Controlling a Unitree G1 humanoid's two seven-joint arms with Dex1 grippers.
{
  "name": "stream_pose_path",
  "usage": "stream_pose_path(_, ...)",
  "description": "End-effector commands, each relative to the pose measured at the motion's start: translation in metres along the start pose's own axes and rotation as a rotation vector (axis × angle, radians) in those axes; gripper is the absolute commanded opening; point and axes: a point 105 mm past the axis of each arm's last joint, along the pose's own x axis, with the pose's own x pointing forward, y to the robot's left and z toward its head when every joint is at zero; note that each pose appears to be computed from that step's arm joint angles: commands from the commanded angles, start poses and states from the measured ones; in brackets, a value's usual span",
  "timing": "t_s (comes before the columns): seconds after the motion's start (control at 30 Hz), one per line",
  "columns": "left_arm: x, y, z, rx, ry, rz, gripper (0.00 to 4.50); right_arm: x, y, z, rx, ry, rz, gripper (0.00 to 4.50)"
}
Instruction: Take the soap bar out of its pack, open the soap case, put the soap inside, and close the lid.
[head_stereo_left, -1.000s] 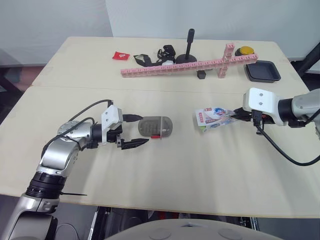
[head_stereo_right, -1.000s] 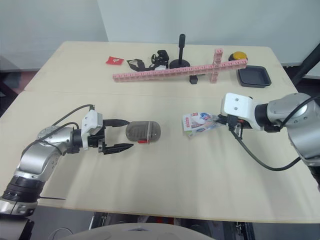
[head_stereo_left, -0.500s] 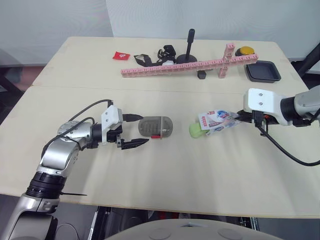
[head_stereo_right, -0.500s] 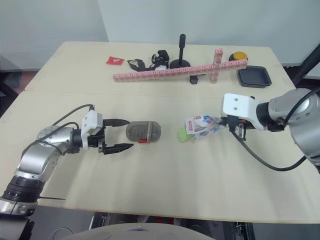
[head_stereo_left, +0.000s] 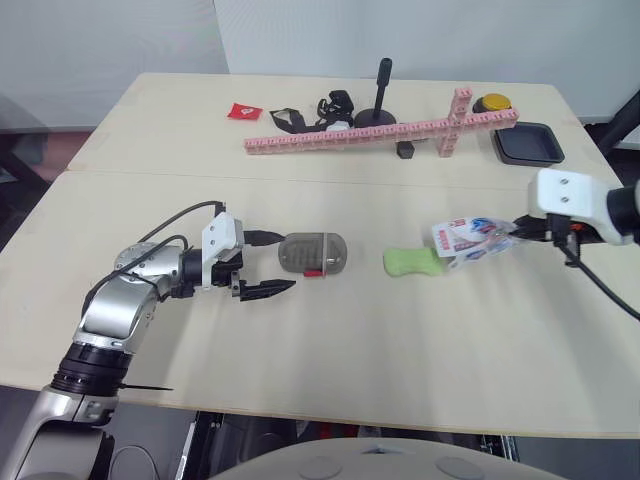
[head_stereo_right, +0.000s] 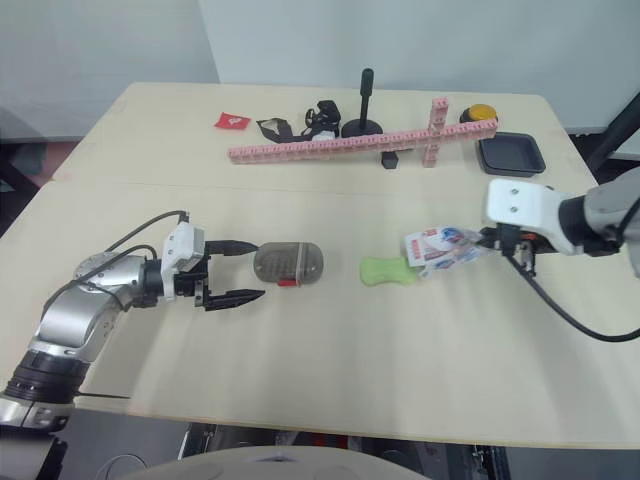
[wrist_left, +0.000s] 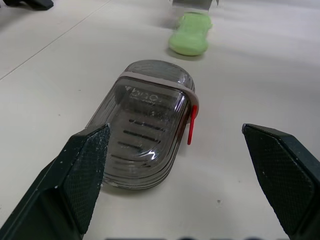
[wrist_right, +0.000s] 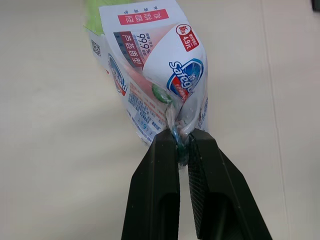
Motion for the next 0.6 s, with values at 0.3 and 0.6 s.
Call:
stream_pose_path(0.3,-0.004,-0.001,0.014,0.034,-0.054,-0.003,4.5,-0.035,-0.03,-0.091,0.509,-0.161,-0.558,0.05)
stream_pose_path(0.6,-0.003,0.0,0.024,0.014,-0.14,0.011,4.5,-0.015,-0.006,-0.1,0.891,-0.211,-0.951,0.05)
